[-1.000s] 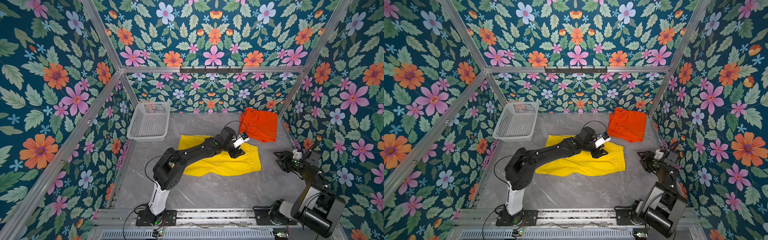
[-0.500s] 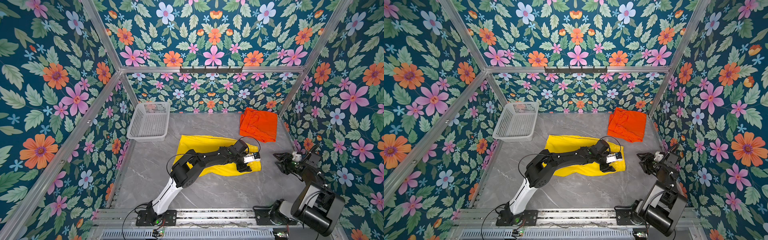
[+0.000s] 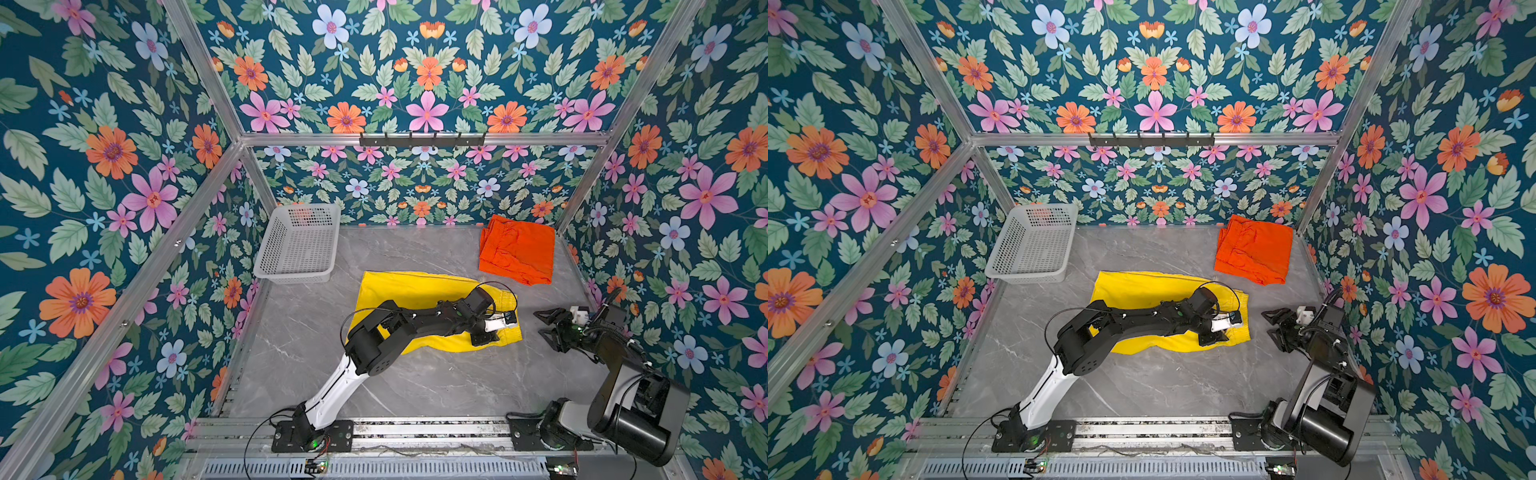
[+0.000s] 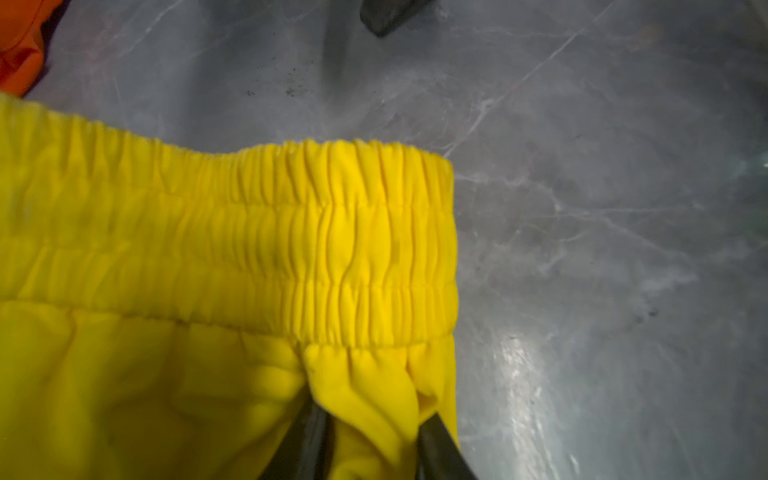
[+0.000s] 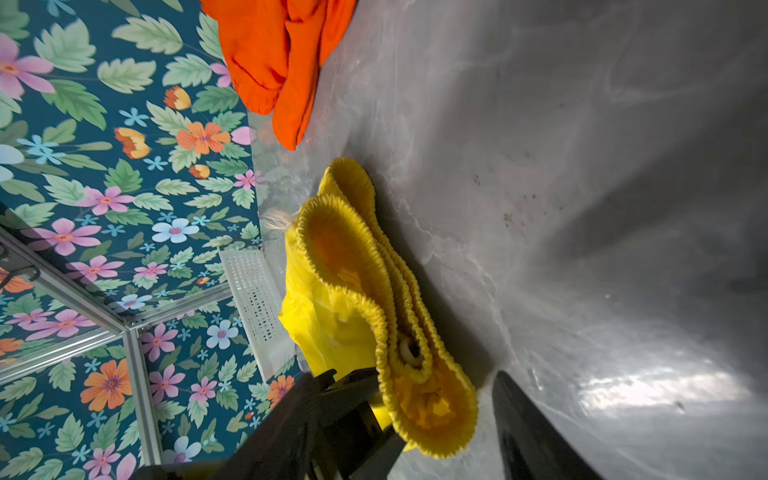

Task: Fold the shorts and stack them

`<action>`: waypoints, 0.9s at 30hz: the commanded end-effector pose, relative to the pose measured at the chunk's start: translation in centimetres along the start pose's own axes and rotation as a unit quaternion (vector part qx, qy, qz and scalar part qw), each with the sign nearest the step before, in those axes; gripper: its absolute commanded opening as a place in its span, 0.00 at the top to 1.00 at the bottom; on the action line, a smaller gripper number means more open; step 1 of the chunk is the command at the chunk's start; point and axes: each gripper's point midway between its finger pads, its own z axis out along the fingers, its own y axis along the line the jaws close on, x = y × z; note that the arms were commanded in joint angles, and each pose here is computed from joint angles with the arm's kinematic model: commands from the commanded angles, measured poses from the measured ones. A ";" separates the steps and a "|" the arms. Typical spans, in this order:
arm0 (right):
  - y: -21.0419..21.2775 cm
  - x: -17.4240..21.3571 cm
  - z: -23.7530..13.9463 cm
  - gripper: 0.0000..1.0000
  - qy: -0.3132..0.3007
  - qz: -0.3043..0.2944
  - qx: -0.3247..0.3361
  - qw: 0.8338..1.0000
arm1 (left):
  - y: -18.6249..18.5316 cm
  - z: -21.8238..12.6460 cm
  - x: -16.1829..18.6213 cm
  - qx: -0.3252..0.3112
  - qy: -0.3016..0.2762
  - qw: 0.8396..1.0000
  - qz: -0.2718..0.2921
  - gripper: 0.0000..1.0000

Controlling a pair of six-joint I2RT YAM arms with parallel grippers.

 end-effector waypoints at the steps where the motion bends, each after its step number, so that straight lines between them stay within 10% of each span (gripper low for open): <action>1: -0.2 1.3 0.8 0.32 0.039 0.011 0.003 0.999 | -0.4 -1.5 -1.8 0.042 -0.073 0.995 -0.058 0.85; 8: 0.6 3.9 3.4 0.31 0.103 0.022 -0.037 0.994 | -0.1 -3.4 -3.4 0.075 -0.157 0.980 -0.097 0.92; 27: 4.5 4.6 4.7 0.28 0.108 0.034 -0.110 0.987 | 1.2 -3.3 -2.2 0.048 -0.133 0.983 -0.113 0.94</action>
